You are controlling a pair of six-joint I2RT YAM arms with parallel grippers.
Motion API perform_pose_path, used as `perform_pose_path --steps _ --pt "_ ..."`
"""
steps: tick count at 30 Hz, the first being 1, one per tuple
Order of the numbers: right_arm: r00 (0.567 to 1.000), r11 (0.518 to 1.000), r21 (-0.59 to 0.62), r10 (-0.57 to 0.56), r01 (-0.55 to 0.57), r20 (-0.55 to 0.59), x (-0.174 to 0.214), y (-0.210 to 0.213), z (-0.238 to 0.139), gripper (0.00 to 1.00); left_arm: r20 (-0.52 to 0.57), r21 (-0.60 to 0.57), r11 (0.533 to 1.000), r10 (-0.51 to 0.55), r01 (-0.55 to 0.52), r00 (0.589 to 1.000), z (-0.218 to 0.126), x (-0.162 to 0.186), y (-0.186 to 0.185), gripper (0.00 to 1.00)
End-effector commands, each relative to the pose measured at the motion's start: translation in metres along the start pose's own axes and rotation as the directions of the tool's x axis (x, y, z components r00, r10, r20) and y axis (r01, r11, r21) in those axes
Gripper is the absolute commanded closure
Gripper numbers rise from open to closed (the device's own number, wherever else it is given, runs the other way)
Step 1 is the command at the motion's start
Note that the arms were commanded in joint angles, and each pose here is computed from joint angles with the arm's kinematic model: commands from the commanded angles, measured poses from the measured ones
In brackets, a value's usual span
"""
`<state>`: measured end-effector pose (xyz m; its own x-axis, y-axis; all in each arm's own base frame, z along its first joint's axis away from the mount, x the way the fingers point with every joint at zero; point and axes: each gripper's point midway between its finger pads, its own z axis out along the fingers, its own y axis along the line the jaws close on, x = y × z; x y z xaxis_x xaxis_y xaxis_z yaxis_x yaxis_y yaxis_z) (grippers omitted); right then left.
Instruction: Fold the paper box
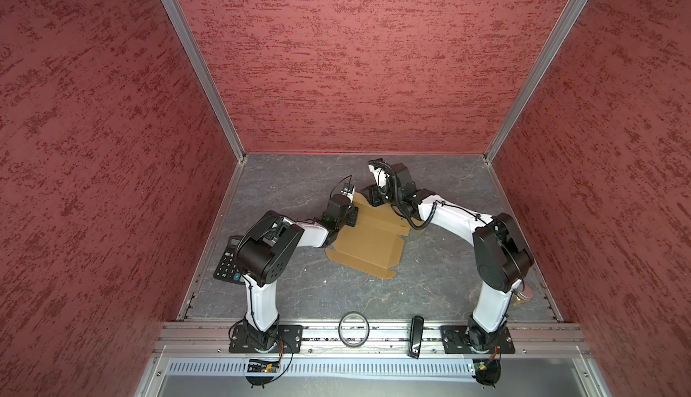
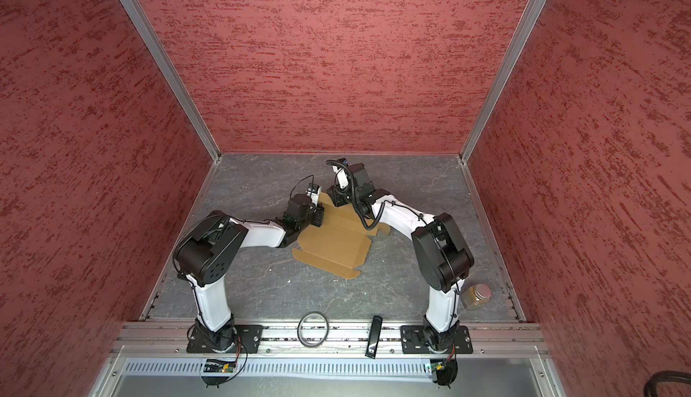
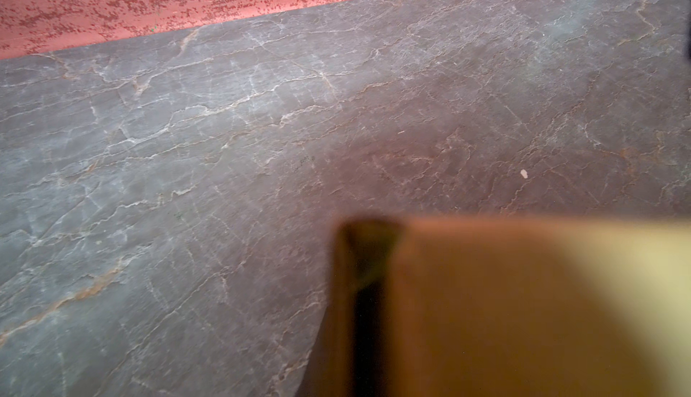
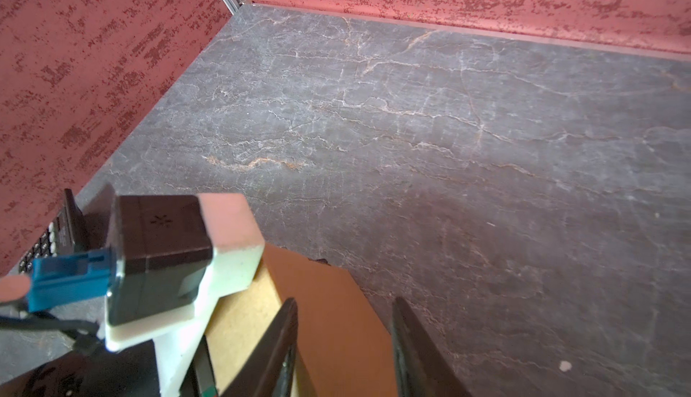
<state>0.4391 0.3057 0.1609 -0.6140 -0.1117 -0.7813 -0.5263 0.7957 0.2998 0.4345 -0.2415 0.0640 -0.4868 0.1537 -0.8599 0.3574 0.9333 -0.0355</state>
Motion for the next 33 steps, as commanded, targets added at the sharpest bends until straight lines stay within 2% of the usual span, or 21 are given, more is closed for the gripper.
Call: perform_pose_path --steps 1,20,29,33 --pt "0.998 0.999 0.000 -0.032 0.032 -0.055 0.007 0.002 -0.012 0.56 0.003 0.010 1.000 -0.017 0.017 1.000 -0.005 -0.005 0.002 1.00" --pt "0.997 0.995 -0.080 -0.062 0.059 -0.037 0.003 0.020 -0.017 0.50 0.000 0.015 1.000 -0.017 0.017 1.000 -0.002 -0.007 0.000 1.00" --pt "0.992 0.997 -0.057 -0.059 0.053 -0.110 0.029 0.008 0.000 0.50 -0.003 0.012 1.000 -0.017 0.017 1.000 -0.002 -0.006 0.000 1.00" --pt "0.990 0.997 -0.052 -0.058 0.052 -0.125 0.036 0.006 0.003 0.51 -0.005 0.000 1.000 -0.017 0.017 1.000 -0.002 -0.005 0.003 0.96"
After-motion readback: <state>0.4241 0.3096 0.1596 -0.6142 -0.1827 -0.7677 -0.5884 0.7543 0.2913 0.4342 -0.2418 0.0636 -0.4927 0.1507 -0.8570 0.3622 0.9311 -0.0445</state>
